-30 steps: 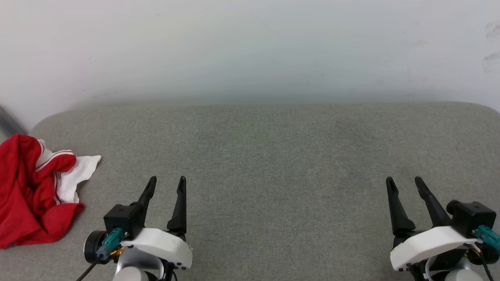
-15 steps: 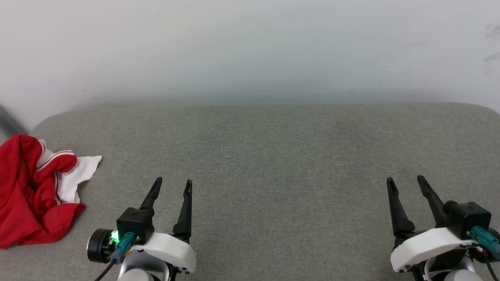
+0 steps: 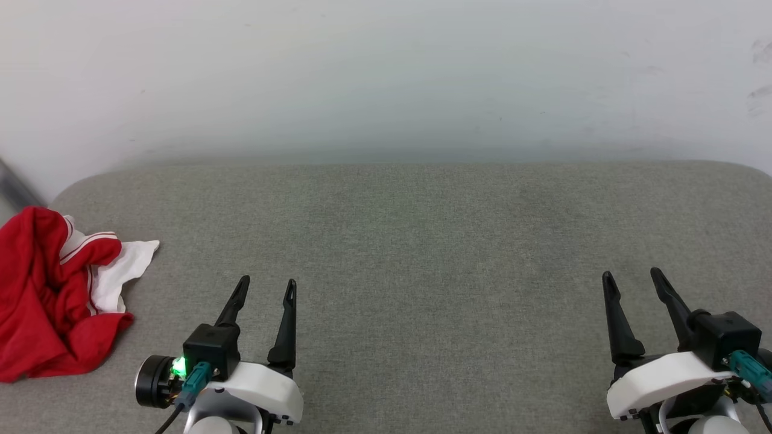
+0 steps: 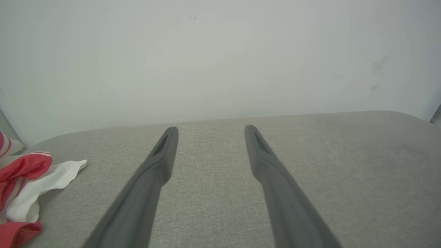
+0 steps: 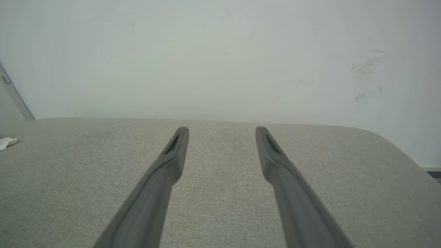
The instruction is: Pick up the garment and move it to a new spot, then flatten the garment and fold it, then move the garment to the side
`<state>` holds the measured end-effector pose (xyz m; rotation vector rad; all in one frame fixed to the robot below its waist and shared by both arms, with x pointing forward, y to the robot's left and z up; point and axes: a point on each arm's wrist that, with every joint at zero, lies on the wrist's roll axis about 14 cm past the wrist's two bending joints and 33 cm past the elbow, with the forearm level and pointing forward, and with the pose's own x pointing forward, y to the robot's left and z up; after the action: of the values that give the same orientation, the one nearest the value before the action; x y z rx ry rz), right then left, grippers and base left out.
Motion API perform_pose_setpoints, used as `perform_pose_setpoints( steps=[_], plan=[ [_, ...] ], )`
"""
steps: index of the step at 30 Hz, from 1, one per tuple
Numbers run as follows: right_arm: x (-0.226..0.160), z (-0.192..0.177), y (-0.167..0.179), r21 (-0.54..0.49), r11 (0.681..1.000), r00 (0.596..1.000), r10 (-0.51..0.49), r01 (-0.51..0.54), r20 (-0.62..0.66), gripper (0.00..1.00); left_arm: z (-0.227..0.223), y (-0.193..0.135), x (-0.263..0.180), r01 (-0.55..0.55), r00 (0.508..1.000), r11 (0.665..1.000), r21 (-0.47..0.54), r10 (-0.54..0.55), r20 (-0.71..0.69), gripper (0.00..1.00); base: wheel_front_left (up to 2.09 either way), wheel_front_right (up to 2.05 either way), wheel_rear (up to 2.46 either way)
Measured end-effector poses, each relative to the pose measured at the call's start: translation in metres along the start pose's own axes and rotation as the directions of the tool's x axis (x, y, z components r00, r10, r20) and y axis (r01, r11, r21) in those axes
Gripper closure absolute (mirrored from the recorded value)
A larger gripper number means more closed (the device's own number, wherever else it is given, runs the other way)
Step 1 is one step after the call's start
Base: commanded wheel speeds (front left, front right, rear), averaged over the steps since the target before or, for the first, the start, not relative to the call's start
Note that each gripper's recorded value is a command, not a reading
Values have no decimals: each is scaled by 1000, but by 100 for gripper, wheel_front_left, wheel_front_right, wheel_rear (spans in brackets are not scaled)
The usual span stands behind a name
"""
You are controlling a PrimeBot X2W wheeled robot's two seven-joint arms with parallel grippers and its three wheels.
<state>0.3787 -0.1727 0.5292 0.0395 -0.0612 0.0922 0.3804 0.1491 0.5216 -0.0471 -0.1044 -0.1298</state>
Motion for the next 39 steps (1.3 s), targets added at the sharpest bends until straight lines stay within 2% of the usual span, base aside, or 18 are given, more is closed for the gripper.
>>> perform_pose_setpoints(
  steps=[8,16,24,31,39],
  plan=[
    [1,0,3,-28,1000,1000,10,-10,3,0,1,1,0,-1,1000,999,32,0,9,0,0,0,0],
    [4,-3,6,-23,1000,1000,20,-20,-5,0,-3,8,-3,-28,1000,1000,4,28,-1,0,0,0,0],
    [26,-4,44,-9,991,991,130,-130,-5,0,1,56,-21,-198,980,979,-46,198,7,0,0,0,0],
    [45,-4,95,-1,963,963,271,-271,-2,0,4,110,-57,-375,927,926,-42,375,9,0,0,0,0],
    [59,-6,158,8,903,903,430,-430,-4,0,6,162,-111,-553,833,832,-26,554,5,0,0,0,0]
  ],
)
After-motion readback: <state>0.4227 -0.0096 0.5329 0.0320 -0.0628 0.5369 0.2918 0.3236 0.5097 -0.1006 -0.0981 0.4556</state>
